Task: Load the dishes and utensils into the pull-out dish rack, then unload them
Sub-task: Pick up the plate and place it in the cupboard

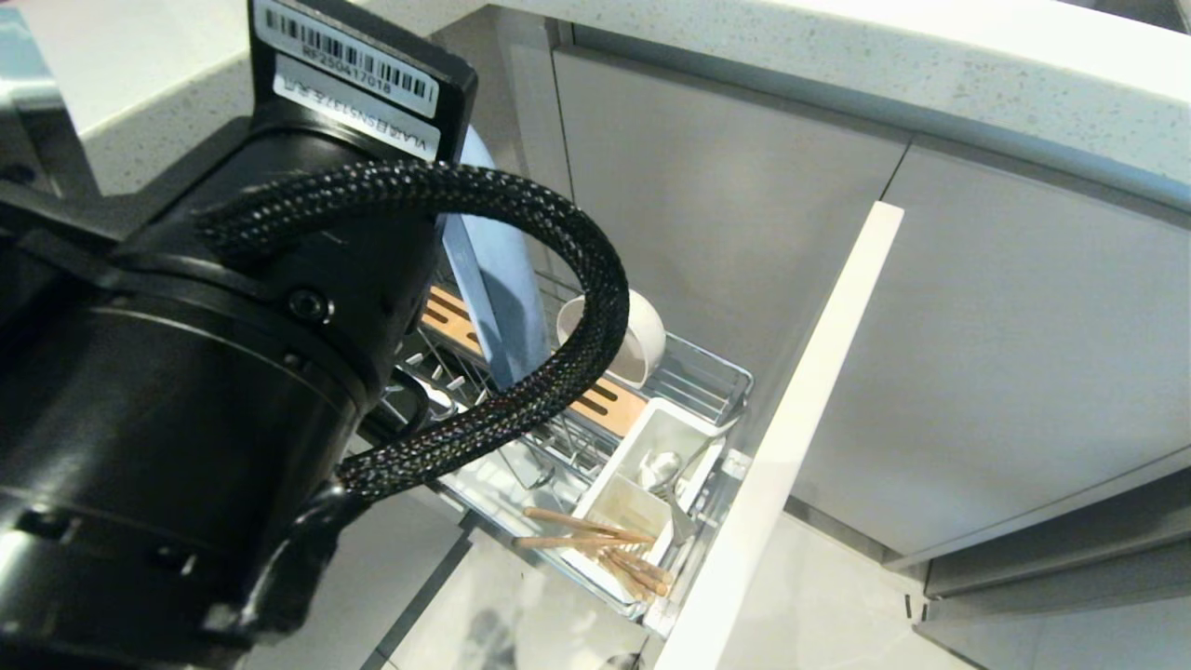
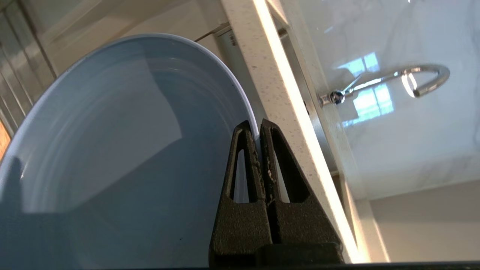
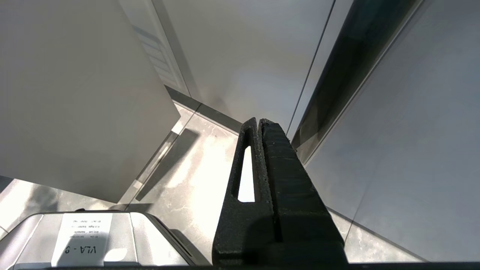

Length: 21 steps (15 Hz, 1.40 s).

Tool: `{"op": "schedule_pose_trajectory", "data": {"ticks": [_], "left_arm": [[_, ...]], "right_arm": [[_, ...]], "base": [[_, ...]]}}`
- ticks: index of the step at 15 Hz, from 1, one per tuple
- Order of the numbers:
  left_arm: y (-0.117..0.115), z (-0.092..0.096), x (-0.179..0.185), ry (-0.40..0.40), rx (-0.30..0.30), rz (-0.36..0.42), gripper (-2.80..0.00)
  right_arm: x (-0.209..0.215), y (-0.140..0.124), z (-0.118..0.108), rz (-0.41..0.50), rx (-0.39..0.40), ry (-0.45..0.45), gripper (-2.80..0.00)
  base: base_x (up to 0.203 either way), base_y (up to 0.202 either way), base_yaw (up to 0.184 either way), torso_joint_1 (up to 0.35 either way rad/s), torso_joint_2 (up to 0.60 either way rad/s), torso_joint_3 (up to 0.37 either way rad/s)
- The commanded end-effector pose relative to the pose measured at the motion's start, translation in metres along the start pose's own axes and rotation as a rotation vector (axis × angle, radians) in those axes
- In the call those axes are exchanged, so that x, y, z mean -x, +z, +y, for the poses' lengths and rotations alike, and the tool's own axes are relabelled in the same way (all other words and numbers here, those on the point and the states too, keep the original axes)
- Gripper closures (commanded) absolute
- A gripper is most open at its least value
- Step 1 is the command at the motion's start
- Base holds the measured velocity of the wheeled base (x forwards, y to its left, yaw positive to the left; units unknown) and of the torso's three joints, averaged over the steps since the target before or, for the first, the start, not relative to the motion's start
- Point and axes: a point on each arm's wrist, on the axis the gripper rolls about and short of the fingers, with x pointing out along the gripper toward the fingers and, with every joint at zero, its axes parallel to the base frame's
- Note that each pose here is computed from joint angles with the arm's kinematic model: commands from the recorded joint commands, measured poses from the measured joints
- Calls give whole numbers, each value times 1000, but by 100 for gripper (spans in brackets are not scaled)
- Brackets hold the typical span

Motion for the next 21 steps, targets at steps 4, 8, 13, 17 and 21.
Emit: {"op": "schedule_pose_trajectory", "data": {"ticks": [4, 8, 13, 17, 21], "left_arm": [[-20, 20, -13, 90, 35, -40, 0], [-37, 40, -26, 144, 59, -64, 0], [-45, 52, -34, 191, 58, -94, 0], [-52, 59, -37, 215, 54, -103, 0], [-58, 68, -43, 237, 47, -118, 0]], "right_arm": [[0, 0, 0, -3, 0, 0, 0], [0, 0, 0, -3, 0, 0, 0], [0, 0, 0, -3, -1, 0, 0], [0, 0, 0, -2, 0, 0, 0], [0, 0, 0, -3, 0, 0, 0]], "base": [[0, 0, 0, 0, 0, 0], [0, 0, 0, 0, 0, 0], [0, 0, 0, 0, 0, 0], [0, 0, 0, 0, 0, 0], [0, 0, 0, 0, 0, 0]]}}
